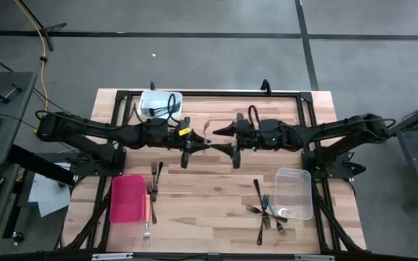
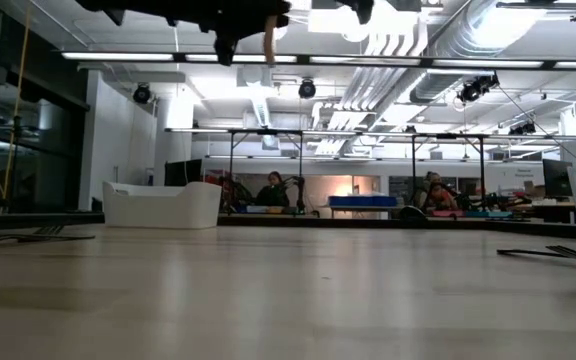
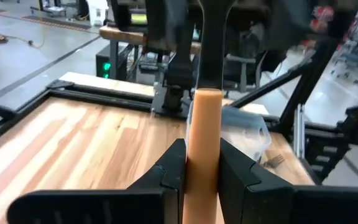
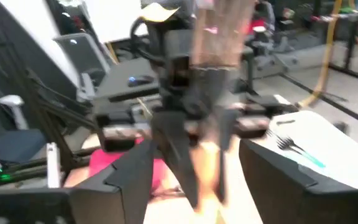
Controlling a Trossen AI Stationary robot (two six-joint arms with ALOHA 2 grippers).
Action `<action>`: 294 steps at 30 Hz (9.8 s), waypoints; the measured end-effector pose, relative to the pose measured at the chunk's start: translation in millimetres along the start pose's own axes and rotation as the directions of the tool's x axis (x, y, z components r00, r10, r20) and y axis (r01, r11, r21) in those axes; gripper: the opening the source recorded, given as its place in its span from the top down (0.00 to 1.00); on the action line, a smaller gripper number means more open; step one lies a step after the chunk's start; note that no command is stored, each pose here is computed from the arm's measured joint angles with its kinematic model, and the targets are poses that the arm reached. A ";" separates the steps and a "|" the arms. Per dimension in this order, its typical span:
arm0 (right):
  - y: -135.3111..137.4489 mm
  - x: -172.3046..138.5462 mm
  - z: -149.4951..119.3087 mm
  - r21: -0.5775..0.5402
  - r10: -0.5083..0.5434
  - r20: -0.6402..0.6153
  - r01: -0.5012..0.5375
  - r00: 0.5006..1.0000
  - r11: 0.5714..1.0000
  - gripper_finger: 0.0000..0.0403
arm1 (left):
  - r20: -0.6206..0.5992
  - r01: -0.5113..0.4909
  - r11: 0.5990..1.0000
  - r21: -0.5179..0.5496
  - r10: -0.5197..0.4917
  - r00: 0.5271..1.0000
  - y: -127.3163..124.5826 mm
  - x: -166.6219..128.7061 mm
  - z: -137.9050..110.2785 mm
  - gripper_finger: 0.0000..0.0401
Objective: Sort silverware by color (type)
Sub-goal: Put the orange fork into the red bin, then put the black fork into the transparent bin
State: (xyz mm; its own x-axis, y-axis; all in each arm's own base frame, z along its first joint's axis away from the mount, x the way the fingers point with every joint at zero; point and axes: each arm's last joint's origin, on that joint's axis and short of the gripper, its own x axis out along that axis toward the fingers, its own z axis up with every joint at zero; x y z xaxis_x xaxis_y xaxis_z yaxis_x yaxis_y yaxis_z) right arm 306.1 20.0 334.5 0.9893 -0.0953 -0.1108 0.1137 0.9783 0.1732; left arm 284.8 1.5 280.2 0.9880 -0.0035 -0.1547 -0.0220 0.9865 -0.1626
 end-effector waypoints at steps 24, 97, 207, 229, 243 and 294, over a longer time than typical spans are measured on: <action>-24.8 -65.3 -30.6 0.069 -0.064 0.043 0.061 0.997 0.996 0.42 | 0.231 -0.086 0.996 -0.006 0.085 0.969 -6.2 -113.8 1.6 0.90; -26.8 -63.0 -33.1 0.062 -0.115 0.104 0.109 0.988 0.992 0.42 | -0.957 0.618 0.770 0.158 -0.034 0.287 -102.2 -175.5 -113.5 0.90; -30.2 -61.4 -42.8 0.006 -0.142 0.010 0.142 0.990 0.990 0.42 | -0.971 0.347 0.929 0.128 0.046 0.236 -130.7 -133.8 -117.7 0.75; -30.4 -61.4 -43.8 0.003 -0.144 0.000 0.144 0.990 0.990 0.42 | -0.842 0.663 0.740 0.112 -0.284 0.459 -183.8 -88.8 -87.0 0.75; -31.5 -61.7 -49.2 -0.010 -0.155 -0.054 0.155 0.986 0.988 0.42 | -0.918 0.684 0.722 0.106 -0.193 0.346 -209.9 -59.0 -142.0 0.99; -31.5 -61.6 -49.2 0.013 -0.155 -0.054 0.156 0.986 0.988 0.42 | -0.566 0.133 0.964 0.230 0.022 0.824 -116.4 -42.0 -33.7 1.00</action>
State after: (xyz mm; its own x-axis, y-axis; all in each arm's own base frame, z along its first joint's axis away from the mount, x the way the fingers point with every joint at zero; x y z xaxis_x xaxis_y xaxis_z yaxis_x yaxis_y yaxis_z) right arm 237.0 4.1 287.7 0.9534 -0.2355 -0.1887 0.2673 0.9492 0.1661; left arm 240.7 -118.7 272.8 0.7270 -0.0744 -0.6826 0.1451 0.9883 0.0469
